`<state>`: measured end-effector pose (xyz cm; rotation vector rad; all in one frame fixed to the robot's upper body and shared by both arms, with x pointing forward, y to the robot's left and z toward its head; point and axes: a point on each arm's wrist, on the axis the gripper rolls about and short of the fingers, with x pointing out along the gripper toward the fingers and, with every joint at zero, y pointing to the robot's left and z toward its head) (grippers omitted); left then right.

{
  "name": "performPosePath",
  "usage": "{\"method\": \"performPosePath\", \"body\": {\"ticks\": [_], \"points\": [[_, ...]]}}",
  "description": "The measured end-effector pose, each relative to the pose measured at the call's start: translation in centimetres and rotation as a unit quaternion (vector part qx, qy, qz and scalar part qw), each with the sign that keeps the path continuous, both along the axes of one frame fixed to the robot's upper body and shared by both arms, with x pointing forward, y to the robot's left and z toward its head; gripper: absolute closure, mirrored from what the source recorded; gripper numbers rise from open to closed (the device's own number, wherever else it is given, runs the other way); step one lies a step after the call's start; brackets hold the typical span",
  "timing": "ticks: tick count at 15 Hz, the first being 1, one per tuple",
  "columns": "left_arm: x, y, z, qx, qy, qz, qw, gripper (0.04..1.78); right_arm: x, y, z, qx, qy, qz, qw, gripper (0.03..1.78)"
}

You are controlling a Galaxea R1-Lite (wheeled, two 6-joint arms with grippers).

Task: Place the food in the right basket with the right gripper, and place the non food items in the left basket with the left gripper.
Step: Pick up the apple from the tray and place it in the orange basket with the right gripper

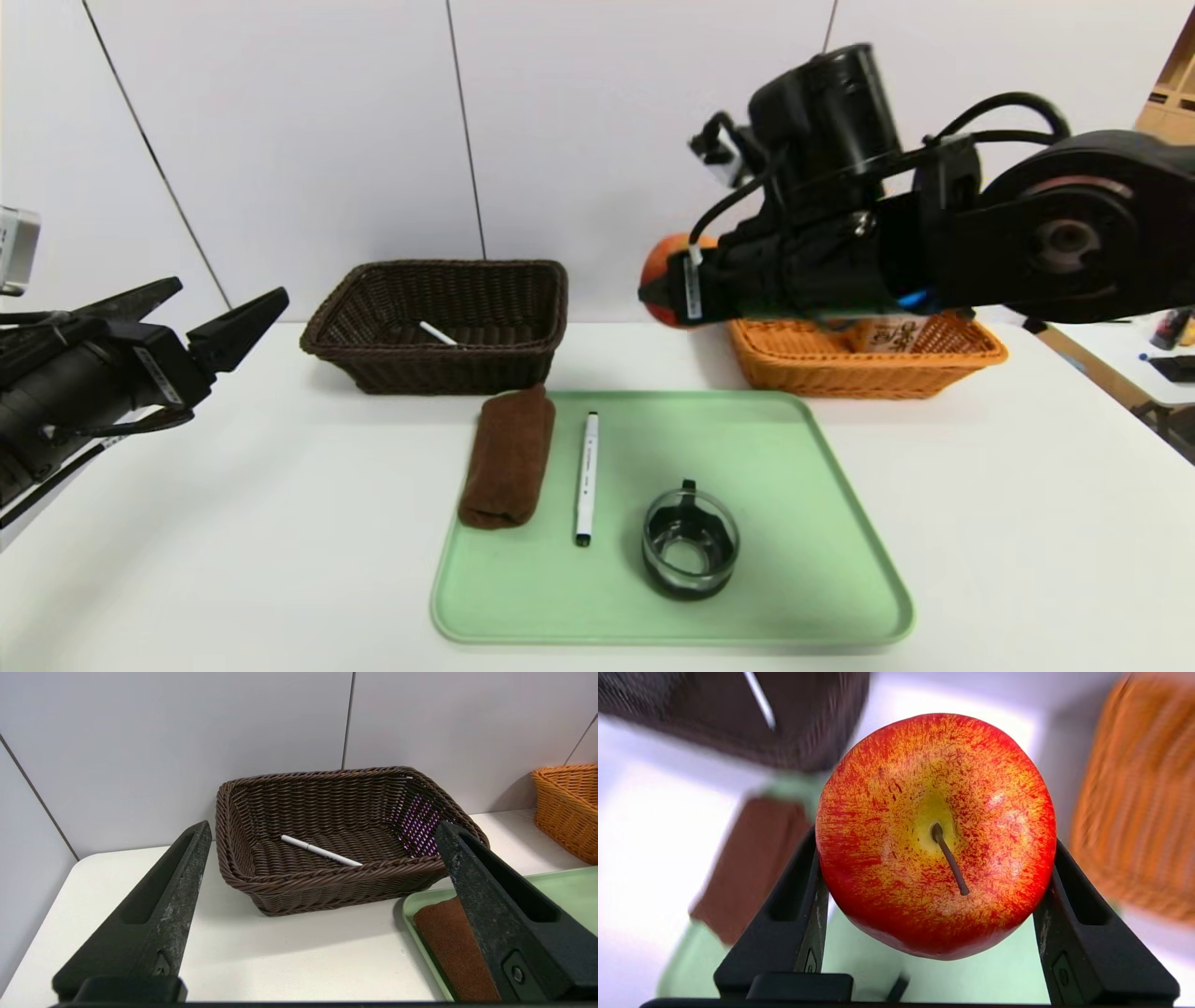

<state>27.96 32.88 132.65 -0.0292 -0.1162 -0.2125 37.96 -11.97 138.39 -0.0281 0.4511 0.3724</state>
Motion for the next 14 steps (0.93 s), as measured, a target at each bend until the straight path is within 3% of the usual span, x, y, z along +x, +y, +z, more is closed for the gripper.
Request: {"method": "performPosePath", "body": {"ticks": [3,5,8,14], "points": [[0.2,0.0,-0.1,0.000,0.003,0.000,1.000,0.13,2.7,-4.6,2.2,0.005,-0.112,-0.044,0.9927,0.62],[0.2,0.0,-0.2,0.000,0.005,0.000,1.000,0.13,4.2,-7.3,2.3,-0.009,-0.136,-0.067,0.9884,0.62],[0.3,0.0,-0.3,0.000,0.007,0.000,1.000,0.13,5.9,-9.6,0.6,-0.033,-0.104,-0.095,0.9895,0.62],[0.4,0.0,-0.3,0.000,0.009,0.000,1.000,0.13,9.1,-11.4,-4.4,-0.073,-0.014,-0.124,0.9895,0.62]]}}
